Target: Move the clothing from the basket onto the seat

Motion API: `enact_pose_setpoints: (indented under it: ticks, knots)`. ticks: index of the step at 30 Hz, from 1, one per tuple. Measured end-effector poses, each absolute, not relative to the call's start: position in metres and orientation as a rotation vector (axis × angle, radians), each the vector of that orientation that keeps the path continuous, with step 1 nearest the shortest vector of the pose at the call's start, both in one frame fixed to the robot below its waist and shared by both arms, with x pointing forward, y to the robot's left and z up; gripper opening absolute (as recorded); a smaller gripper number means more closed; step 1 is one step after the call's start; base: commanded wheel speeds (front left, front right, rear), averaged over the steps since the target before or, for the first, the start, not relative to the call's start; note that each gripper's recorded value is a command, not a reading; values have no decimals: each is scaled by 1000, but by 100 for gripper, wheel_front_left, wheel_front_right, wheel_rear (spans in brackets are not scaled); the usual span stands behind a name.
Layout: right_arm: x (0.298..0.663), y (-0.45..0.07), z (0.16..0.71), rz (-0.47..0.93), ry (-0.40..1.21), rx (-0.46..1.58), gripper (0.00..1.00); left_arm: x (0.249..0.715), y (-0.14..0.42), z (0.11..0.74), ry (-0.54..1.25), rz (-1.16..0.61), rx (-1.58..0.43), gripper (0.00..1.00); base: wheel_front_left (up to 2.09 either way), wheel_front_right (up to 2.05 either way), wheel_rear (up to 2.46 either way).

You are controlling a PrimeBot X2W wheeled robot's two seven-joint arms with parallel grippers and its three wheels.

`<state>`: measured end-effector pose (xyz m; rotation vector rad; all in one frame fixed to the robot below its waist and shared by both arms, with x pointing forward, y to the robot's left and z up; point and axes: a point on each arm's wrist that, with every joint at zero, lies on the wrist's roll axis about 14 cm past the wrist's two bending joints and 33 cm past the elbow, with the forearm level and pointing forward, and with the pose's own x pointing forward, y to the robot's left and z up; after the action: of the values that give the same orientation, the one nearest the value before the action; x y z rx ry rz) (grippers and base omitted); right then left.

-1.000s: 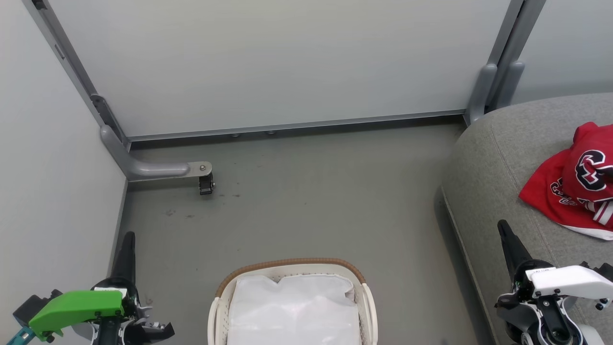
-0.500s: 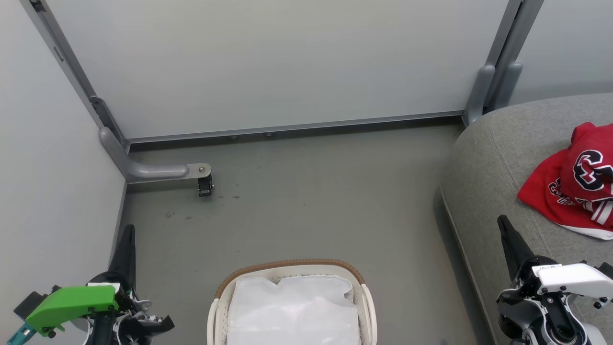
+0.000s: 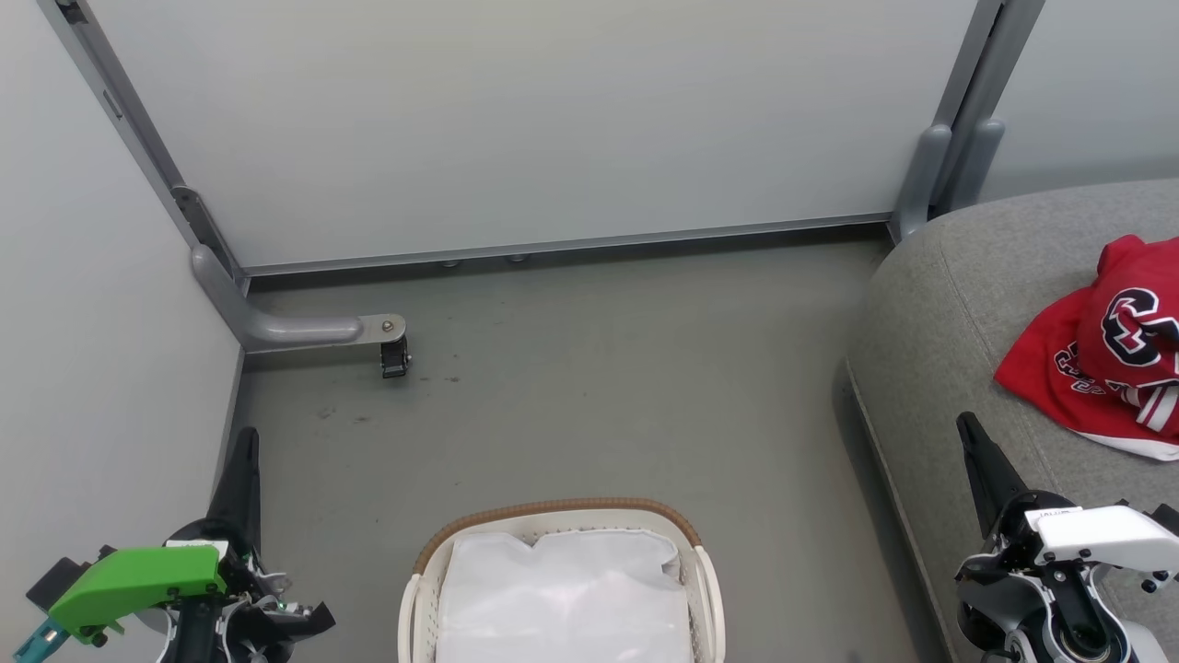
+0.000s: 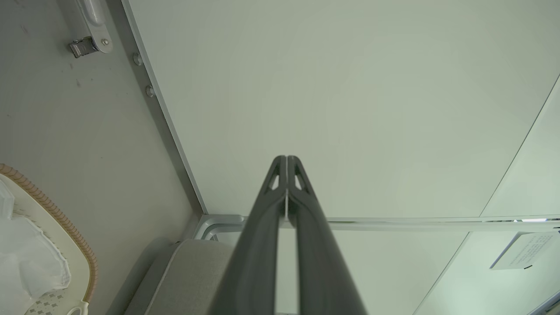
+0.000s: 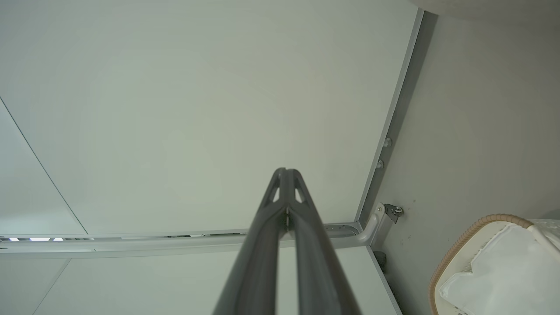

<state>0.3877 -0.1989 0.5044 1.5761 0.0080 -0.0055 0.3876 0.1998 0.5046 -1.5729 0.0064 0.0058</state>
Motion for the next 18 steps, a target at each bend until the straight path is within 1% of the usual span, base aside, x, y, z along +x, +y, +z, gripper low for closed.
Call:
enact_pose_setpoints:
  ticks: [18]
  knots:
    - [388,-199,504,-6,8,1576,0,388,200,505,6,6,-1573,0,0,0,0]
